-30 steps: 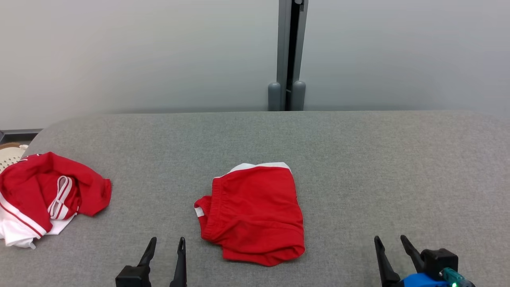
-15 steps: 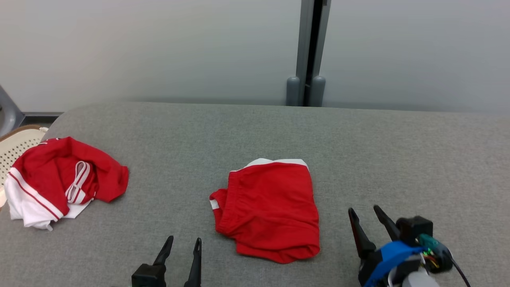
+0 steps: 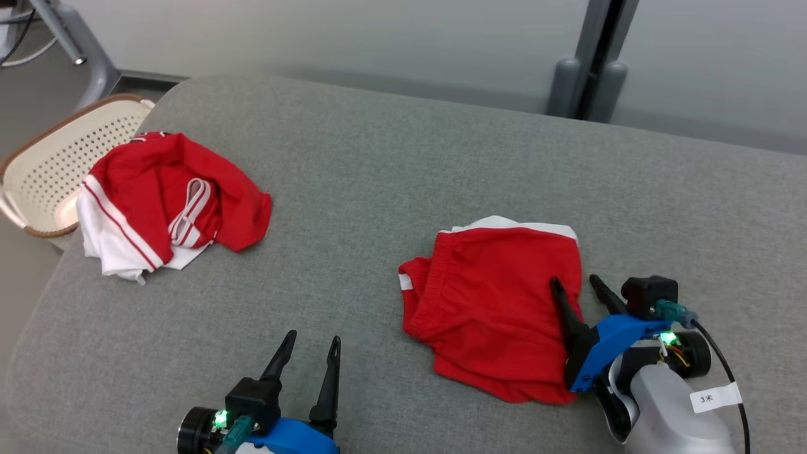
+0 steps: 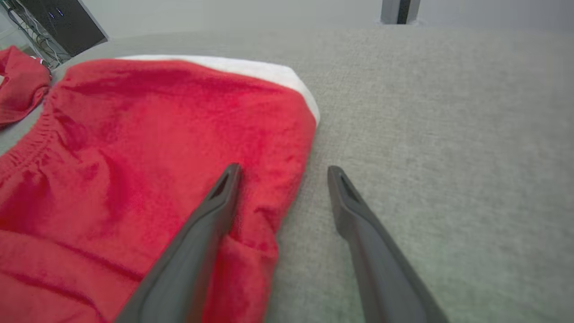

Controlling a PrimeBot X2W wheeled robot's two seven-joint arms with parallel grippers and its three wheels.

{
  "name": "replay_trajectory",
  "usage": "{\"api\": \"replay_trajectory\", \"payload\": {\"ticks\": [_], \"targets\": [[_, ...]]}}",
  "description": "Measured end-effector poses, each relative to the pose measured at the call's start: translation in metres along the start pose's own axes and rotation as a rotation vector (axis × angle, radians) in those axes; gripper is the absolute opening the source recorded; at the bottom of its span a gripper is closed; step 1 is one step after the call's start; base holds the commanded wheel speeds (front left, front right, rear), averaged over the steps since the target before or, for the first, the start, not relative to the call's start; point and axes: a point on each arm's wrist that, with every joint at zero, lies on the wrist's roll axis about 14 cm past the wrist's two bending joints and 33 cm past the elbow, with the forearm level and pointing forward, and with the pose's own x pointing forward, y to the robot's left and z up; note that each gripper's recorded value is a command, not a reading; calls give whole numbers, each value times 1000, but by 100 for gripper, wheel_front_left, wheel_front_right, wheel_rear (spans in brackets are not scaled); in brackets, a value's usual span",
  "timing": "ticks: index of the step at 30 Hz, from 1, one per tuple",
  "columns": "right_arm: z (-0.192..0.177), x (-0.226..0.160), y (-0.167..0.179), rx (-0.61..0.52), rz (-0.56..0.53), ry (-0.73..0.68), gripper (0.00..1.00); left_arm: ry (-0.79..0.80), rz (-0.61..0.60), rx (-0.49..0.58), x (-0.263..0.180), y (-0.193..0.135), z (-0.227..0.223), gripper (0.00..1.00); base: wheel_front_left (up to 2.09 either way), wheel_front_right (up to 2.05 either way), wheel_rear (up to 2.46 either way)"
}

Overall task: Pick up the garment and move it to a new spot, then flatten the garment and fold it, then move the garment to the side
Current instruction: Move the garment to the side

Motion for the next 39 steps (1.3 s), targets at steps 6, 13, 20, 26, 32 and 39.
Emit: {"api": "replay_trajectory", "payload": {"ticks": [6, 13, 20, 26, 32, 39], "targets": [[-21, 17, 6, 18, 20, 68, 0, 33, 43, -6, 0, 12, -9, 100, 0, 0, 0], [-11, -1, -20, 61, -57, 7, 0, -8, -52, -1, 15, -14, 5, 100, 0, 0, 0], [-17, -57, -75, 85, -218, -27, 0, -10, -289, 17, 36, -84, 8, 100, 0, 0, 0], [-29, -115, -117, 123, -377, -48, 0, -17, -515, 24, 41, -155, 12, 100, 0, 0, 0], [-39, -167, -146, 156, -513, -73, 0, 3, -691, 39, 32, -208, 6, 100, 0, 0, 0], [-44, -197, -167, 160, -609, -76, 0, 17, -762, 60, 31, -230, 1, 100, 0, 0, 0]]}}
